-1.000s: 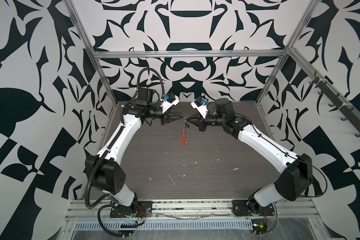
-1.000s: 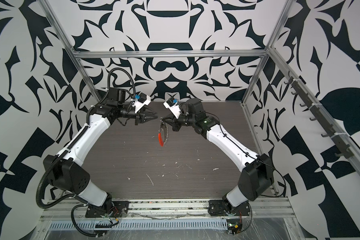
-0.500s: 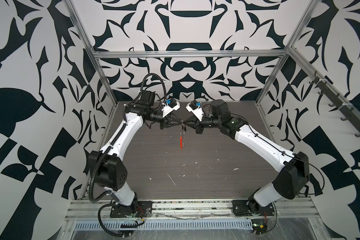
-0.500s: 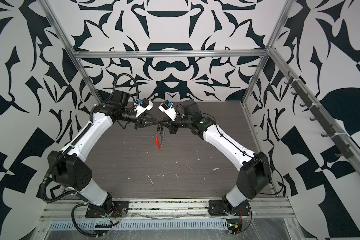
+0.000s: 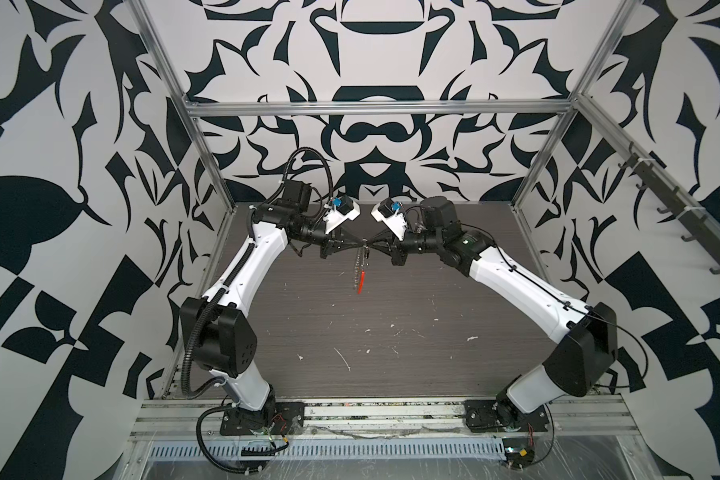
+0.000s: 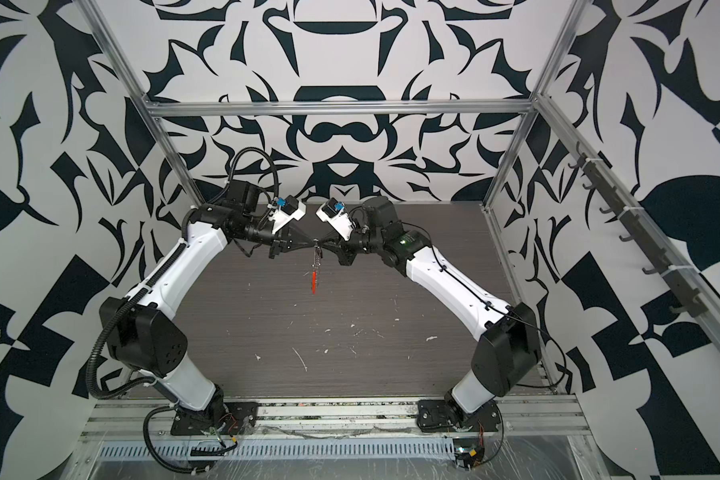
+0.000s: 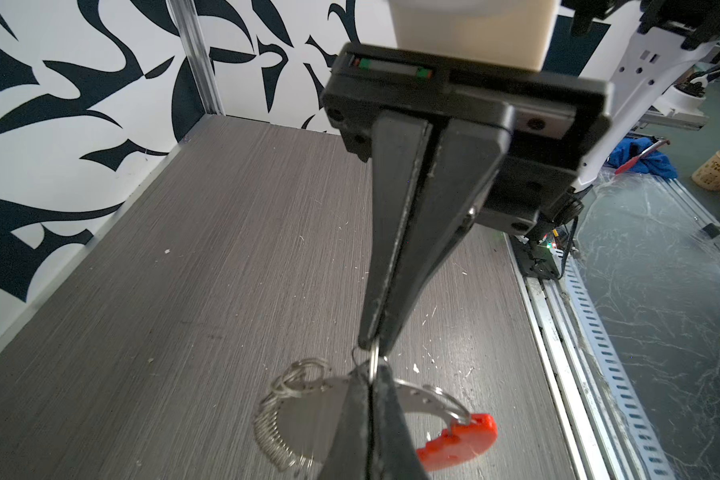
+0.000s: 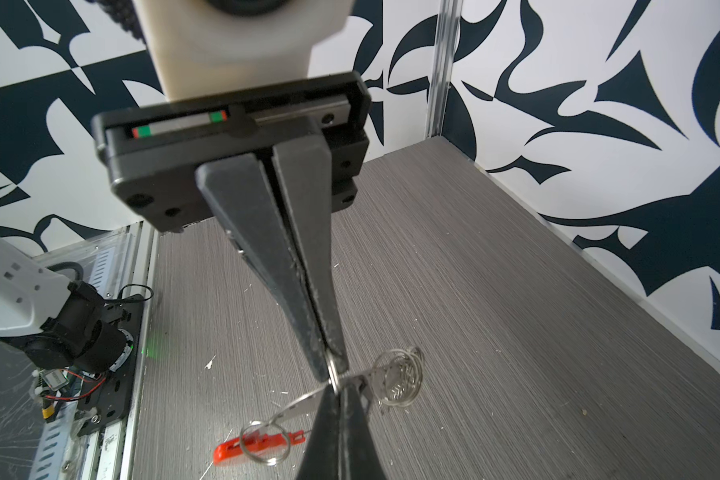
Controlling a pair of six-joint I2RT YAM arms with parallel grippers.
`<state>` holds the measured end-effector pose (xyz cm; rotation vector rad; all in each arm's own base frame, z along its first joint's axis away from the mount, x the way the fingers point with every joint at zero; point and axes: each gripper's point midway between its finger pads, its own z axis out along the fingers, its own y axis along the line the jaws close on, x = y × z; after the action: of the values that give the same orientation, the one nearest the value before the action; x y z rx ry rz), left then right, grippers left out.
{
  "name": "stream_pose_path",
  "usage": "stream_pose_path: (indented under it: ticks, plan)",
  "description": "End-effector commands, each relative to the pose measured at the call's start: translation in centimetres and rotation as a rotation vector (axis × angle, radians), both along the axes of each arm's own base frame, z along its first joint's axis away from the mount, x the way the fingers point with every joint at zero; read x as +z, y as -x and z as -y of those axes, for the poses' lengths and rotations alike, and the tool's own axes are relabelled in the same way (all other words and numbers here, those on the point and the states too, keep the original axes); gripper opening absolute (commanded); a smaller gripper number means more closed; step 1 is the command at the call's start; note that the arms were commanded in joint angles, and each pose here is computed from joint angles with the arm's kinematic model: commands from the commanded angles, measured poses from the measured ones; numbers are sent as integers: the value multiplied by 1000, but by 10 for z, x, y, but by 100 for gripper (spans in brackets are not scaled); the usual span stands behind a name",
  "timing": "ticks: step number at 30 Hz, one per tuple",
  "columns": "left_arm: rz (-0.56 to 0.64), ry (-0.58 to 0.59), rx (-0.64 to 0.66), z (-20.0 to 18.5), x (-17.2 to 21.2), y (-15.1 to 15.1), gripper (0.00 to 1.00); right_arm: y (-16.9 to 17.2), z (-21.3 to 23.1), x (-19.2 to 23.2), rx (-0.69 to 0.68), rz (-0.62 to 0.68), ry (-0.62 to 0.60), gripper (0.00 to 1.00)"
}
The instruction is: Put the keys on the keyring
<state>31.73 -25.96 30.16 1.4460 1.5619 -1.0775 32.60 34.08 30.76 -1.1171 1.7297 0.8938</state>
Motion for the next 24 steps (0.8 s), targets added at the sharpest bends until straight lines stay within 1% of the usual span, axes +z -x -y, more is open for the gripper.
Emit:
stream_pose_path:
  ticks: [1,3,4,7,9,11,14,18,20,24]
  plan:
    - [-46,101,-47,4,21,10,0,-3,3,46,-56,92,-64,0]
    - [-46,153,-41,5,26,7,0,-6,11,50,-107,109,-67,0]
    - [-35,179,-33,5,28,6,0,-6,15,54,-123,115,-84,2]
    - [8,266,-2,7,37,1,0,-6,27,68,-135,101,-174,16]
    - [22,319,22,7,47,-2,0,-10,37,78,-128,62,-246,23]
    - [29,365,42,7,55,-4,0,-16,46,88,-109,17,-330,24]
    - [33,428,63,7,66,-5,0,-19,50,96,-79,-18,-408,25]
    - [47,553,89,5,86,-5,0,-20,43,96,-32,-68,-445,26]
    - [27,635,93,2,97,-6,0,-21,40,96,-10,-96,-464,27]
    - [19,711,82,0,107,-9,0,-23,35,101,32,-142,-493,29]
